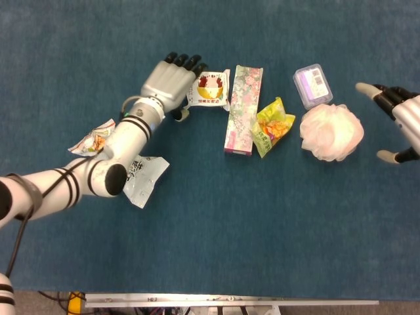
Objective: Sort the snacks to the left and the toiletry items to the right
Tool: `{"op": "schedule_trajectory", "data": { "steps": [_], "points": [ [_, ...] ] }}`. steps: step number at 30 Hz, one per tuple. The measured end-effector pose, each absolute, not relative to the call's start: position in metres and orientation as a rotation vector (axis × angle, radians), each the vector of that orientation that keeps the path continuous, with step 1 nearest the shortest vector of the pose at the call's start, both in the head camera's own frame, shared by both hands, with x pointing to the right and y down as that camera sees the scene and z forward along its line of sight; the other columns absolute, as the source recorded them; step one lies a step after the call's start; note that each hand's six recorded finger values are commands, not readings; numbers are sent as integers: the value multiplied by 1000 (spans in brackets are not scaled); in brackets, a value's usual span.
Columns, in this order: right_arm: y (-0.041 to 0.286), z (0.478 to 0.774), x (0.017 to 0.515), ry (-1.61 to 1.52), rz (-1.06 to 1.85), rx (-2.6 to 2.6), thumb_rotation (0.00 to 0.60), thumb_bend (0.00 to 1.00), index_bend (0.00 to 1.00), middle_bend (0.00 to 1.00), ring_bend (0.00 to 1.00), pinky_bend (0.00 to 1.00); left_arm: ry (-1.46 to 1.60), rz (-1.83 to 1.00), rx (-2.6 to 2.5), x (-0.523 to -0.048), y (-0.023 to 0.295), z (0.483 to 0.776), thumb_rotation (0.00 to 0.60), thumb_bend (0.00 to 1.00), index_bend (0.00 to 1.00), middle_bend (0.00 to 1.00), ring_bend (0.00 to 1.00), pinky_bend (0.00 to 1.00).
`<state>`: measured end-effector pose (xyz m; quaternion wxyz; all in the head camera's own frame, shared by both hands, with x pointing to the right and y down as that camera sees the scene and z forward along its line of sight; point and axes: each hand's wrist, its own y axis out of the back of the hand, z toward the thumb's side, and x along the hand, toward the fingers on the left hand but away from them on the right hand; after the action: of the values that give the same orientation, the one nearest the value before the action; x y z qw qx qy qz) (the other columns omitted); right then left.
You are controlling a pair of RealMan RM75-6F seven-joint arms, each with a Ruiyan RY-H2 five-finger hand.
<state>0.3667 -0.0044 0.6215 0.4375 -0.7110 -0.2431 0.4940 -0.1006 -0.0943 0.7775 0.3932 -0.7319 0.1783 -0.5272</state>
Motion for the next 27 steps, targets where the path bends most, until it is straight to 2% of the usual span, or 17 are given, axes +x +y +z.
{"op": "schedule_trajectory", "data": {
  "steps": [13, 22, 27],
  "points": [
    [-3, 621, 378, -622, 1244, -1769, 600, 0, 10, 208, 262, 513, 432, -1377, -1821, -90, -97, 790, 600, 272, 68, 0, 0, 18],
    [-3, 621, 381, -638, 1245, -1772, 600, 0, 10, 208, 262, 513, 380, -1403, -1821, -89, -98, 792, 600, 272, 235, 0, 0, 18],
    [-3, 621, 380, -642, 1243, -1773, 600, 0, 10, 208, 262, 513, 349, -1397, -1831, -89, -93, 788, 600, 272, 257, 0, 0, 18]
  ]
}}
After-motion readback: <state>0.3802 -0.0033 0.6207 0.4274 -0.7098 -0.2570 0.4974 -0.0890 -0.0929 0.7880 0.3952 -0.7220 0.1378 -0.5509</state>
